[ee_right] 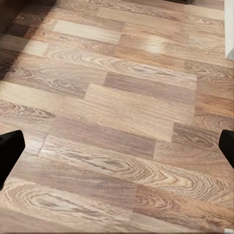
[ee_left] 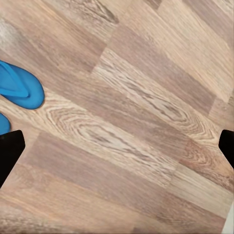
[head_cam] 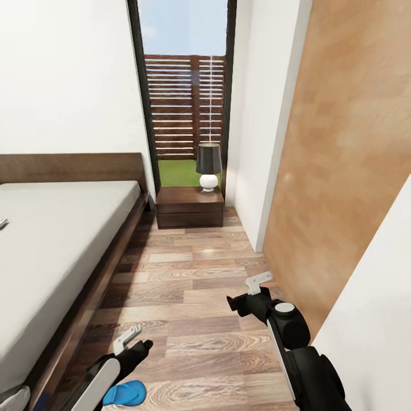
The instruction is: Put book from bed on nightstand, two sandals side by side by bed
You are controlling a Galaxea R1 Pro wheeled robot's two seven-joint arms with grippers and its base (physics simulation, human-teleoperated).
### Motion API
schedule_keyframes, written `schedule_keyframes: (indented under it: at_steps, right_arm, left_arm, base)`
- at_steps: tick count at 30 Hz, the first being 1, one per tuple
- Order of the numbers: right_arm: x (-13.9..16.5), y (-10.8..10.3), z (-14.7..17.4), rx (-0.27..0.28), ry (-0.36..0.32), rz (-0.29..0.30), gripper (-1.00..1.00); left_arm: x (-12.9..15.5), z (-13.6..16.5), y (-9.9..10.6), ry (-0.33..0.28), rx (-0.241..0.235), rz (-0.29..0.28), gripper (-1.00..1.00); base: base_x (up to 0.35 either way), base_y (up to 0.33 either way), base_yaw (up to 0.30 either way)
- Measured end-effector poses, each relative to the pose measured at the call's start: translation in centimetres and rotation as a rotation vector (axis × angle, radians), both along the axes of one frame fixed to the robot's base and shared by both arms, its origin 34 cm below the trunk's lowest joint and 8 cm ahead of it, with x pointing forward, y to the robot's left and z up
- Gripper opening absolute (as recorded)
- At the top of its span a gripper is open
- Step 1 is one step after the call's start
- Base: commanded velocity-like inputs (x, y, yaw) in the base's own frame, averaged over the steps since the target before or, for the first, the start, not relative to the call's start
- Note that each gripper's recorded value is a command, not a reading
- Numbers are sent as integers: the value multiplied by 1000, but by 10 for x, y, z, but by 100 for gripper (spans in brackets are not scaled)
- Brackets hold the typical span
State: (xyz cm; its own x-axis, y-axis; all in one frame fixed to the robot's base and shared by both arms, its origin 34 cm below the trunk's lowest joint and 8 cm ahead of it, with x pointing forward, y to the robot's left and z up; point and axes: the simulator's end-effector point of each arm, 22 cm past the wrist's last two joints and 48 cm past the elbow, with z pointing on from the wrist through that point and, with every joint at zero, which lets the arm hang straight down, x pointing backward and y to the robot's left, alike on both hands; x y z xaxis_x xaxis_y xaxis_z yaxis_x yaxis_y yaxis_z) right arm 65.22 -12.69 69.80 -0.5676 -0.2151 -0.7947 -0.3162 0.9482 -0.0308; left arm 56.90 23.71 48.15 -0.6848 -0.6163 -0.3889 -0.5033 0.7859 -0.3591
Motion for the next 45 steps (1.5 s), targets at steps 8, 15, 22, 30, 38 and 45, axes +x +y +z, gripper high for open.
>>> schedule_keyframes:
  at_steps: [8,15,22,30,38,45]
  right_arm:
    - [-1,0,-1,-5,6,-1,100]
    - [-2,-1,-2,-9,8,1,100]
    - [-2,0,-2,-11,7,5,100]
    - [-2,0,-2,-11,8,8,100]
    - [-3,2,-3,-7,10,15,100]
    - [-4,3,-3,-6,8,18,100]
  left_arm:
    - [0,1,0,-2,1,1,100]
    - [1,1,5,-2,5,6,100]
    - [2,1,12,-4,4,23,100]
    - [3,2,19,-5,1,46,100]
    - [3,1,21,-5,0,54,100]
    - [2,1,21,-5,0,56,100]
  base:
    - [119,-141,9]
    - [215,-237,13]
    - [280,-181,3]
    - [183,-78,1]
    - [50,-16,0]
    - [191,-4,0]
